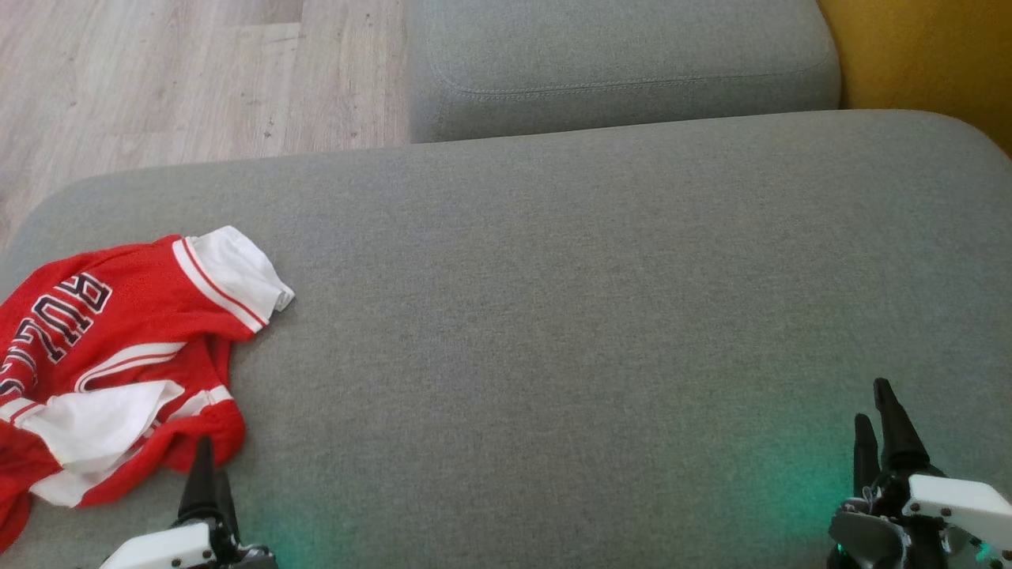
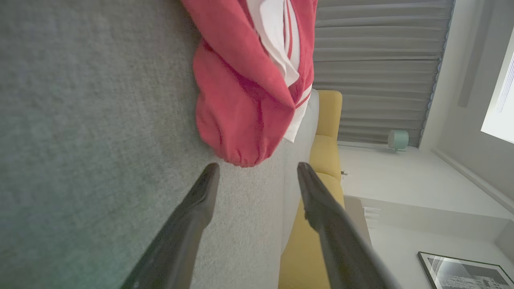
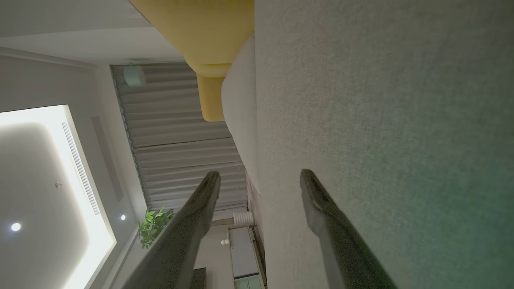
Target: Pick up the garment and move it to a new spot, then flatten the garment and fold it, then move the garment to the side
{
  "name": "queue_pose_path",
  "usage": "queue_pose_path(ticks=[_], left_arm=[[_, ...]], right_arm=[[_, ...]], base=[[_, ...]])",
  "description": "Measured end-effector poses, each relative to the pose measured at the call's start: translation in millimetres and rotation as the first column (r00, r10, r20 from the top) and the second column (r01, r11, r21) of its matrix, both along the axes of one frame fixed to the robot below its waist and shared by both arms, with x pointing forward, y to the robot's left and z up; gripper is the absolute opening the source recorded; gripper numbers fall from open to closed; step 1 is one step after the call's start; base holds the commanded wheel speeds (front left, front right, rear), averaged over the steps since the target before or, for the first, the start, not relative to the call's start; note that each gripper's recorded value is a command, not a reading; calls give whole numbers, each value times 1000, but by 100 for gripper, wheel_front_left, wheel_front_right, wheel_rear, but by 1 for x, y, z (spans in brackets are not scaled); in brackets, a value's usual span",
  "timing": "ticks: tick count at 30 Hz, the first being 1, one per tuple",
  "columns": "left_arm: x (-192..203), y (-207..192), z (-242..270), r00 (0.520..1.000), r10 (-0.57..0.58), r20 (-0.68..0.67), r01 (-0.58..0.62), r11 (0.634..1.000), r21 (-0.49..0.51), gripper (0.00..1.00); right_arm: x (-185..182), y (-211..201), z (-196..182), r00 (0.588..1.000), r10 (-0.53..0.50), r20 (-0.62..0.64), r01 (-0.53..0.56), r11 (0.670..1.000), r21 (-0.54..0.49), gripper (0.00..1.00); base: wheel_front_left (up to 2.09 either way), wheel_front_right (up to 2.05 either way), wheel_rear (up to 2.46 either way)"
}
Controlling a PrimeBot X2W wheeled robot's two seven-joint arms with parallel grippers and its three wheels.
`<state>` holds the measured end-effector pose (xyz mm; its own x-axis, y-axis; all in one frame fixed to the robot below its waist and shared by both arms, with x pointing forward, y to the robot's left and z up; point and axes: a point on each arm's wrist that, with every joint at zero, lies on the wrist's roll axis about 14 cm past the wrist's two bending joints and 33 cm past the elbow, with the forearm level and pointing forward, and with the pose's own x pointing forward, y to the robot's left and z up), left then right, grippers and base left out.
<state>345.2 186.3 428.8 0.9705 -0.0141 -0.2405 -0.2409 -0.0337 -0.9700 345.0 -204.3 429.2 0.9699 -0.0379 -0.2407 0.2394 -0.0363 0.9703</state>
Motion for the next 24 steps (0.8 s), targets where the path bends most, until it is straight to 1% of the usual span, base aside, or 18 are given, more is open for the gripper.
queue_pose_path(ticks=[3, 9, 15, 19, 24], left_arm=[[1, 0, 3, 1000, 3, 9, -3, 1000, 2, 100], [2, 4, 4, 1000, 24, 12, -24, 1000, 7, 100], [4, 15, 6, 998, 52, 19, -53, 997, 64, 100], [8, 19, 12, 998, 55, 37, -59, 992, 109, 100], [12, 28, 23, 995, 71, 70, -82, 982, 168, 100]], right_arm=[[1, 1, 2, 1000, 2, 6, -2, 1000, -7, 100], [2, 0, 2, 1000, 6, 2, -6, 998, -63, 100], [5, -1, 5, 1000, 14, 6, -13, 990, -139, 100], [9, -2, 11, 999, 30, 16, -26, 977, -214, 100], [19, 0, 26, 997, 63, 49, -43, 945, -325, 100]], base=[[0, 0, 0], [0, 0, 0], [0, 0, 0], [0, 0, 0], [0, 0, 0]])
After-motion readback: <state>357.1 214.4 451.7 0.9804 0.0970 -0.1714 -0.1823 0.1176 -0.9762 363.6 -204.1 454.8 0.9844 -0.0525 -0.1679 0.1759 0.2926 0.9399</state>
